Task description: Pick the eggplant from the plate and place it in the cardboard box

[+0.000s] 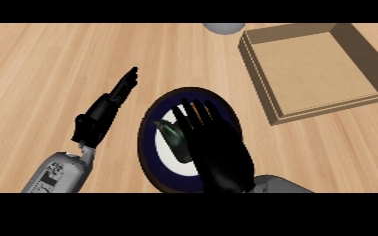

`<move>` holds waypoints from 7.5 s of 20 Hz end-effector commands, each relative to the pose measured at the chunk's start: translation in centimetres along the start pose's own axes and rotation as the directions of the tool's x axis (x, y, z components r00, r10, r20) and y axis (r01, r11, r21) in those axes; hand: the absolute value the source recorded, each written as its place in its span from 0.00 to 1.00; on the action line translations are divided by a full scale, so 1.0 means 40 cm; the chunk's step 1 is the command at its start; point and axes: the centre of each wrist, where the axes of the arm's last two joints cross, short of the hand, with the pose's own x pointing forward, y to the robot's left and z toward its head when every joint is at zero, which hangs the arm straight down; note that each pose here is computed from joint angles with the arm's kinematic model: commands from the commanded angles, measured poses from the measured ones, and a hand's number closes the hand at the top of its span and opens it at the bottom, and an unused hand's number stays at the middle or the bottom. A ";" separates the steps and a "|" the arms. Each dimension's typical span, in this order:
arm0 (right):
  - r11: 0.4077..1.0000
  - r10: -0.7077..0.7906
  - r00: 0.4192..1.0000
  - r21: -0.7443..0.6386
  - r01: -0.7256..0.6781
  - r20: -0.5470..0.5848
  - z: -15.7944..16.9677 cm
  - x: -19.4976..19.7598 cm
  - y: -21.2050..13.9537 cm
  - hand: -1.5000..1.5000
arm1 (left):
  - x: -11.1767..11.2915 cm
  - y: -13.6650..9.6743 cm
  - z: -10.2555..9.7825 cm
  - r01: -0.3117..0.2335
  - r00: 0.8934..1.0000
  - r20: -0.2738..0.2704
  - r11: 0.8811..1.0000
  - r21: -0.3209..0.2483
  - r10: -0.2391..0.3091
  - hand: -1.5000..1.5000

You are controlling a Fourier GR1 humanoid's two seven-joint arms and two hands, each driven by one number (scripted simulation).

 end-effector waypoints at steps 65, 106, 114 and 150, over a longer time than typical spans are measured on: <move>0.914 0.132 0.957 0.405 -0.017 -0.260 -0.227 0.059 0.250 0.00 | 0.031 0.001 -0.001 0.012 1.000 0.020 1.000 0.000 -0.012 0.50; 0.876 -0.054 0.967 -0.452 0.165 0.249 0.318 -0.570 -0.289 1.00 | -0.003 0.038 0.035 0.001 0.999 -0.033 0.996 0.092 0.002 0.50; 0.821 -0.145 0.980 -0.536 0.195 0.135 0.369 -0.617 -0.423 1.00 | -0.001 0.018 0.034 0.012 1.000 -0.014 1.000 0.015 -0.012 0.50; 0.868 -0.347 0.926 -0.426 0.256 -0.151 -0.113 -0.810 -0.261 0.00 | 0.015 -0.040 -0.015 0.014 0.999 0.030 1.000 -0.027 -0.013 0.50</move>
